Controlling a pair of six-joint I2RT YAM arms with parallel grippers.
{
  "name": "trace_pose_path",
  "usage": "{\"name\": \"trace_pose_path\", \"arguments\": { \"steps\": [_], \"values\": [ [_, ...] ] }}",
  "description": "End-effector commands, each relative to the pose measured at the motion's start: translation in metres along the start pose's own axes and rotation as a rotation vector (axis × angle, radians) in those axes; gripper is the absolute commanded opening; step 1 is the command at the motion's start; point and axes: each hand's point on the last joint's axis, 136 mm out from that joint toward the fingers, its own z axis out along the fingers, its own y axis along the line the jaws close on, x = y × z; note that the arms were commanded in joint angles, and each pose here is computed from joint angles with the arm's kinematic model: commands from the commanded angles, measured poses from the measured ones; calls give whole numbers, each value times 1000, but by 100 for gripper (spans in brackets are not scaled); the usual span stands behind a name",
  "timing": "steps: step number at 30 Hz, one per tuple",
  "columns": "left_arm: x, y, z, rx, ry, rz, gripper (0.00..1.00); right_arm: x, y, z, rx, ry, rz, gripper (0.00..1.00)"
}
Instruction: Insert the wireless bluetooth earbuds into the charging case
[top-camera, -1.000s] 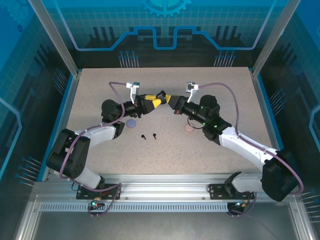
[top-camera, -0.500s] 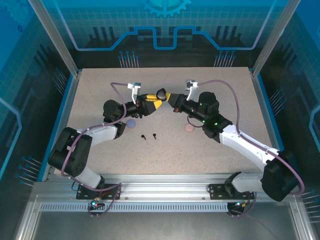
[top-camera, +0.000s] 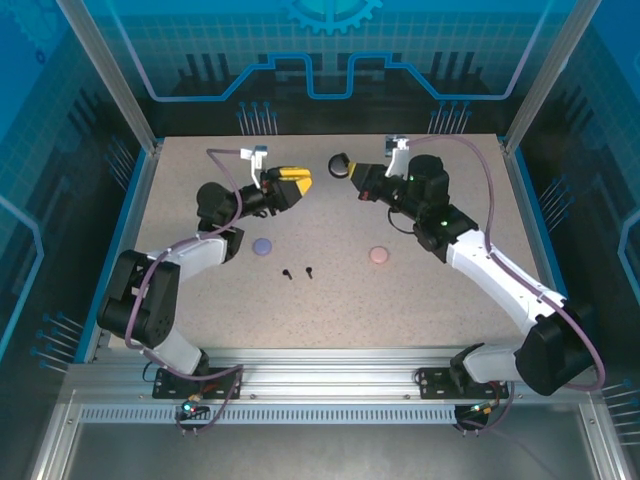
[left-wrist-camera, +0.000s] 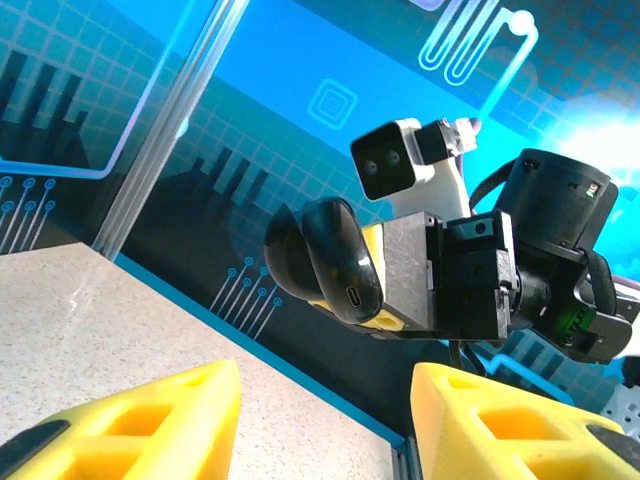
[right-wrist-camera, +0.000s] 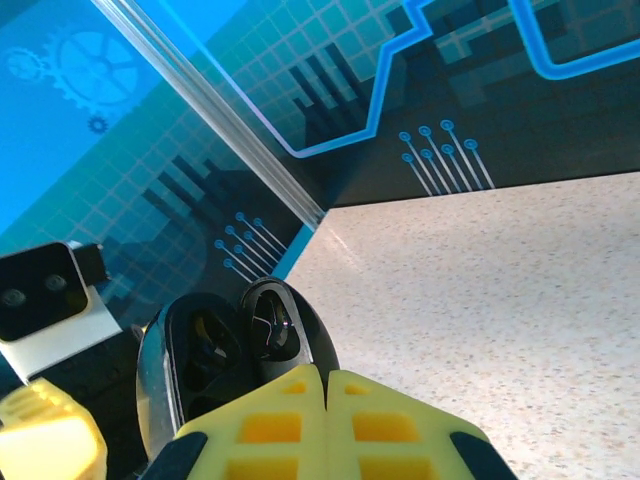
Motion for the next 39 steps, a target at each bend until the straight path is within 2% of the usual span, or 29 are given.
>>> {"name": "trace_pose_path", "arguments": {
  "steps": [1,5,14,22,29,39],
  "values": [
    [-7,7,3,-29,54,36,50,-7,-4,-1,4,29,-51,0],
    [-14,13,5,-49,128,43,51,-11,-5,2,-13,73,-122,0],
    [-20,13,14,-36,371,76,54,-11,-3,15,-65,212,-367,0],
    [-30,14,16,39,484,32,54,-16,-20,42,-135,253,-406,0],
    [-30,28,8,57,513,-33,53,-16,-22,68,-208,292,-400,0],
    [-22,46,3,51,524,-71,52,-4,-13,85,-252,311,-386,0]
  ]
}}
